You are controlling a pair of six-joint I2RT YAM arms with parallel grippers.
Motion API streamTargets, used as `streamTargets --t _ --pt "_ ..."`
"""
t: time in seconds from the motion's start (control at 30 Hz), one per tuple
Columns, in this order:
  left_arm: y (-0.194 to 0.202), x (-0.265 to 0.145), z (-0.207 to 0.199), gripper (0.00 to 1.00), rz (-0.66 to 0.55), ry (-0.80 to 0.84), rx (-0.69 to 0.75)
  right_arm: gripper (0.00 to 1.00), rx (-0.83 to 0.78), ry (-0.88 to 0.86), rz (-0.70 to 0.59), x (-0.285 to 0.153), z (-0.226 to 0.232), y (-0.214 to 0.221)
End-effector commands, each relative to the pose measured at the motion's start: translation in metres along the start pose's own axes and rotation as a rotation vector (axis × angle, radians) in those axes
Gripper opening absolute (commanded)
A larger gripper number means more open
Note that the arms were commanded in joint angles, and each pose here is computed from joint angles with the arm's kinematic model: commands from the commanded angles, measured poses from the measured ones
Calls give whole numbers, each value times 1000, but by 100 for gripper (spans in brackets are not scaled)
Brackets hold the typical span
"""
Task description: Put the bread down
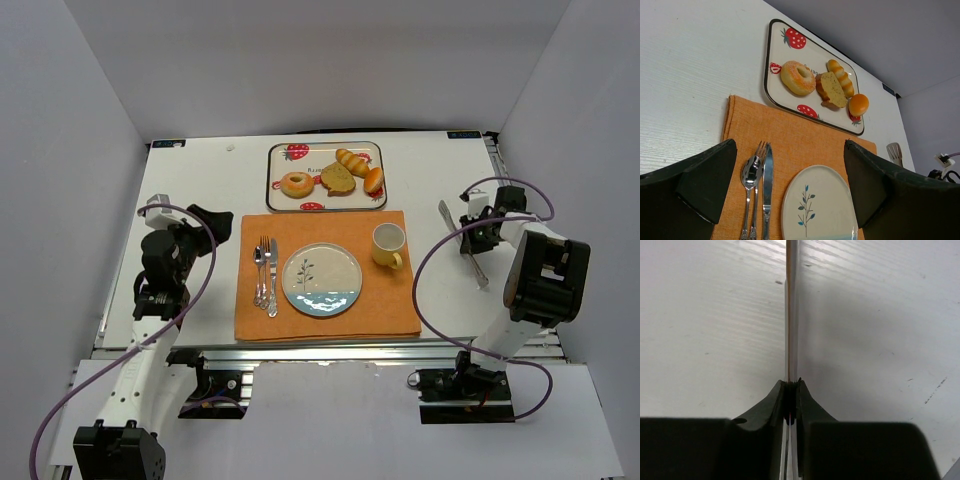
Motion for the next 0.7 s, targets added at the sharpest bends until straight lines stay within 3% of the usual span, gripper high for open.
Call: streamTargets --t 0.0,0.17,0.4,0.67 --pt "-7 -4 -9 97 -20 35 0 8 -40 -110 -33 -24 7 -19" --pt "-15 -7 -15 97 -43 55 -4 23 -118 -169 -222 -64 16 -67" --pt "-13 -6 -16 97 -34 62 -24 42 -208 -267 -328 -100 43 -123" --pt "-18 -7 -20 97 -44 72 -31 44 -344 -348 -336 -97 103 -160"
Point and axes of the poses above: each gripper's point midway between its finger pads, its own x axis out along the fingers, its own z axis along the line the jaws close on, y = z × x, the point moved 8 cm from there along -x, back along the fingers
